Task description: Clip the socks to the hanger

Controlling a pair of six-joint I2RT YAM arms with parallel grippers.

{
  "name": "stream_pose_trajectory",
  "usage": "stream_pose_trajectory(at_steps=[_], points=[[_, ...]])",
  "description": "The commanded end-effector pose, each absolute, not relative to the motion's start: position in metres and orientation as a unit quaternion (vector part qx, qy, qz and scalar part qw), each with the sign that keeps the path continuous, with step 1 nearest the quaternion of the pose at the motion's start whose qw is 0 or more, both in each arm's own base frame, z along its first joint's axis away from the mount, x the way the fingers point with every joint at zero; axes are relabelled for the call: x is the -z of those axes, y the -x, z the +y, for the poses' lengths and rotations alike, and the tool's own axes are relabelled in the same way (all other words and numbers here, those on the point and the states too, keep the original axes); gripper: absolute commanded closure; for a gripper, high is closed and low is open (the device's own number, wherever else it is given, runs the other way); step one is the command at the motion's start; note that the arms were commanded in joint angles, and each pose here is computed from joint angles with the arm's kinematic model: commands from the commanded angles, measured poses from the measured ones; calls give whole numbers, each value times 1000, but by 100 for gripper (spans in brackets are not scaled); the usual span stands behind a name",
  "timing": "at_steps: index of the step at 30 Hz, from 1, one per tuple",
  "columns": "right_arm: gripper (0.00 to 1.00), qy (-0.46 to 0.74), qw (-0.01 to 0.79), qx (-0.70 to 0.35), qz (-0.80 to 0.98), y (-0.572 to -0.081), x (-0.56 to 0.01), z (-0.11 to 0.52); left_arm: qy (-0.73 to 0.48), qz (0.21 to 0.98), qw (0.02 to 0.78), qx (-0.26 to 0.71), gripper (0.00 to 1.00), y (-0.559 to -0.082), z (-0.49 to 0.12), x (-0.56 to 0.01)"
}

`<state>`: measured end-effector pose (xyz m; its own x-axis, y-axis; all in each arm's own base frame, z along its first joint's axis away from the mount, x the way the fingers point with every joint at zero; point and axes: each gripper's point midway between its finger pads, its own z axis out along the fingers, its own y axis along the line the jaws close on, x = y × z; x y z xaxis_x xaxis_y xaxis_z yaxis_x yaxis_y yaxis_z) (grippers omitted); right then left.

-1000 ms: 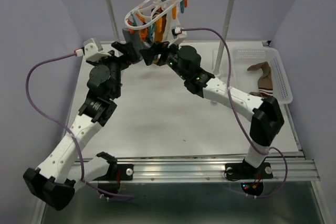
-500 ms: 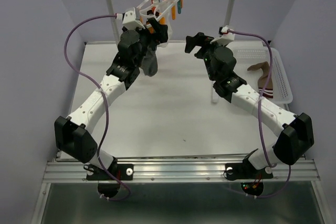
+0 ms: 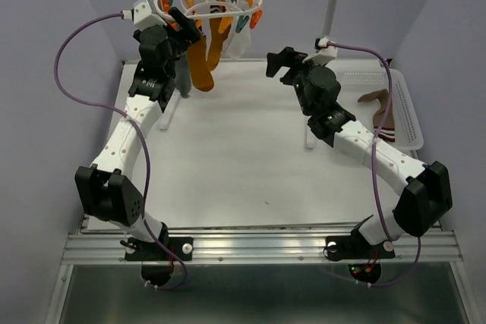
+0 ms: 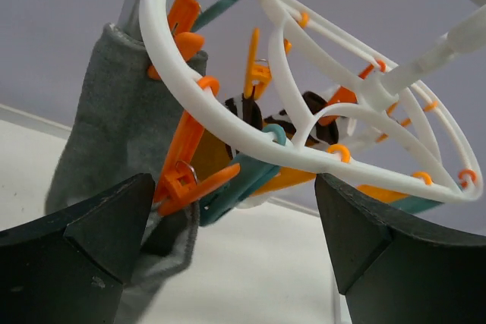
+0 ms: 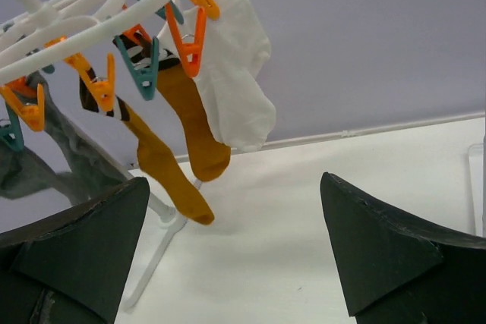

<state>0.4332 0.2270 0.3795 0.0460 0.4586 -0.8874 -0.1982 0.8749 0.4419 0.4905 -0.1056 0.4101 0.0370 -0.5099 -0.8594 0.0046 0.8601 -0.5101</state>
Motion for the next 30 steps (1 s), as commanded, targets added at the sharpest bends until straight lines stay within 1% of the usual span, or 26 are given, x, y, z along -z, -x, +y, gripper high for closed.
stream_pose_trajectory(at_steps=[1,5,9,13,18,30], points=[[0,-110,734,-250,621,-437,-408,229,190,618,736,202,1,-499,-94,-461],[0,-104,745,-256,608,-442,-413,233,174,623,736,198,1,-514,-90,-462],[0,-94,756,-224,608,-459,-414,237,184,621,735,200,1,-520,-79,-459],[0,-39,770,-214,600,-463,-425,250,184,622,734,199,1,-522,-66,-459],[0,22,784,-207,585,-458,-431,260,146,623,739,212,1,-513,-74,-461],[0,13,783,-209,585,-464,-437,262,124,617,747,212,1,-500,-76,-471]])
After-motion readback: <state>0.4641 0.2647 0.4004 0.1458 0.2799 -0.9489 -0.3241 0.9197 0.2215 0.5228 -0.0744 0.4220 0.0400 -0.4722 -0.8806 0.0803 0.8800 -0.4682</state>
